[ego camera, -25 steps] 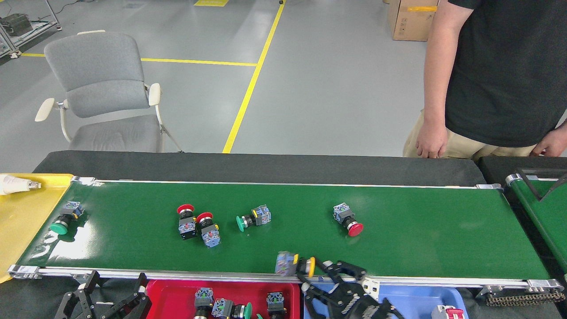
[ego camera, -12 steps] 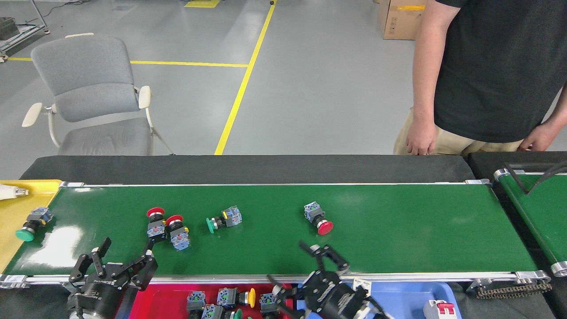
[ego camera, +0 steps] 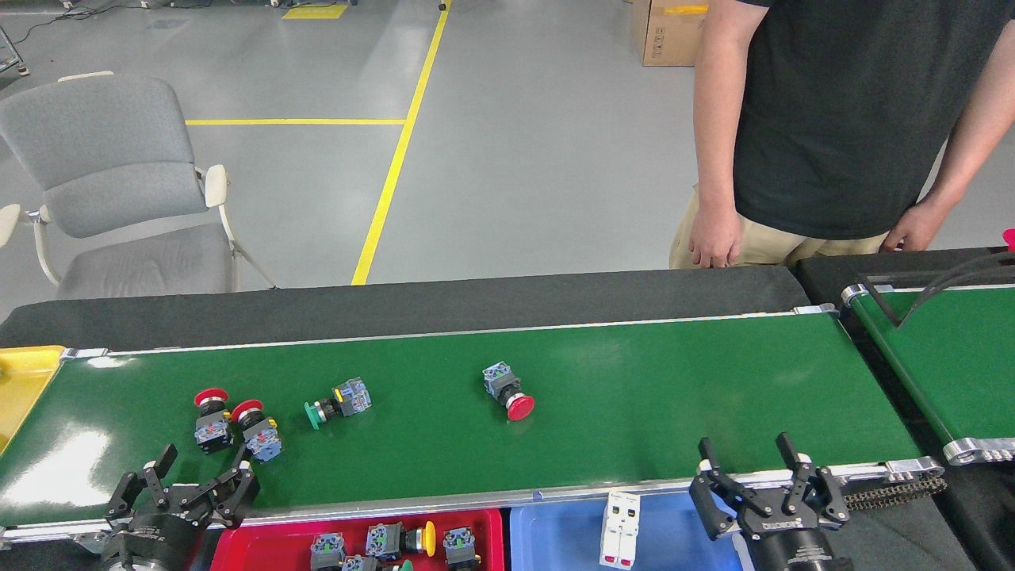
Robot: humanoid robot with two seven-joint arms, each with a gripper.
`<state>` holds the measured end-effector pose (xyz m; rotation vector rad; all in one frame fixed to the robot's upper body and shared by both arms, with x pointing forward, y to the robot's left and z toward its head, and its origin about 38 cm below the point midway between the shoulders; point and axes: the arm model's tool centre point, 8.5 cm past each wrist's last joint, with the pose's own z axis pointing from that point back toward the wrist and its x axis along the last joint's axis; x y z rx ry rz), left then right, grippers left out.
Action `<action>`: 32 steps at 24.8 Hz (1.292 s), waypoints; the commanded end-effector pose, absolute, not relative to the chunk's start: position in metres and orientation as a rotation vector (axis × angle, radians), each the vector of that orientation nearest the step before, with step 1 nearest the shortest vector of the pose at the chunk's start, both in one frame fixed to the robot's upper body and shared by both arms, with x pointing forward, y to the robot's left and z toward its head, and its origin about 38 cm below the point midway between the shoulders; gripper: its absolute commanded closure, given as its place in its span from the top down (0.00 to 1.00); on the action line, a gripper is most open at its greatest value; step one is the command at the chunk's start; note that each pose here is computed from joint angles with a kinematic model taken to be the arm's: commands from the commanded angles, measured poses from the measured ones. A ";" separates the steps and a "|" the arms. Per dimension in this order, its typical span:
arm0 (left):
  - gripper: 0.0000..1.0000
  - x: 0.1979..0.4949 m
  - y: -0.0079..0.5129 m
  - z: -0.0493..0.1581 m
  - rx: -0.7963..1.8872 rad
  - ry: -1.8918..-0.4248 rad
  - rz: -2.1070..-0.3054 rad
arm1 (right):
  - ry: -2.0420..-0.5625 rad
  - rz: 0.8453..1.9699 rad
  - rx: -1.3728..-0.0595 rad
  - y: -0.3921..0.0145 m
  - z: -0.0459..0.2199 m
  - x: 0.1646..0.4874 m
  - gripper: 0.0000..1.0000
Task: Pick switch part from conveyor to tray
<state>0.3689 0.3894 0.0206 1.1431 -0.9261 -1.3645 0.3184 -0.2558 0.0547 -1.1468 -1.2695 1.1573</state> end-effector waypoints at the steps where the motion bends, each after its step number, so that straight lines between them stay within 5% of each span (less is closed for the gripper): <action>1: 0.99 0.379 0.406 0.030 1.185 -0.904 -1.337 | -1.273 1.148 -1.174 -0.262 0.059 0.319 1.00; 4: 0.92 0.386 0.424 0.027 1.187 -0.851 -1.321 | -1.274 1.151 -1.171 -0.261 0.059 0.319 1.00; 5: 0.77 0.386 0.428 0.024 1.179 -0.837 -1.317 | -1.275 1.152 -1.170 -0.260 0.059 0.319 1.00; 7: 0.27 0.385 0.428 0.019 1.160 -0.835 -1.315 | -1.273 1.153 -1.170 -0.261 0.058 0.318 1.00; 9: 0.14 0.384 0.426 0.019 1.149 -0.860 -1.293 | -1.272 1.153 -1.171 -0.261 0.058 0.318 1.00; 15: 0.07 0.354 0.383 0.047 1.111 -1.132 -1.412 | -1.255 1.128 -1.189 -0.270 0.059 0.318 1.00; 21: 0.14 0.251 0.296 0.052 0.832 -1.472 -1.707 | -1.281 1.091 -1.180 -0.276 0.062 0.318 1.00; 23: 0.31 0.228 0.281 0.044 0.782 -1.475 -1.681 | -1.296 1.104 -1.183 -0.285 0.066 0.319 1.00; 26: 0.93 0.216 0.252 0.031 0.703 -1.504 -1.617 | -1.297 1.103 -1.187 -0.287 0.068 0.319 1.00; 32: 1.00 0.221 0.276 0.038 0.792 -1.463 -1.554 | -1.269 1.130 -1.162 -0.285 0.064 0.318 1.00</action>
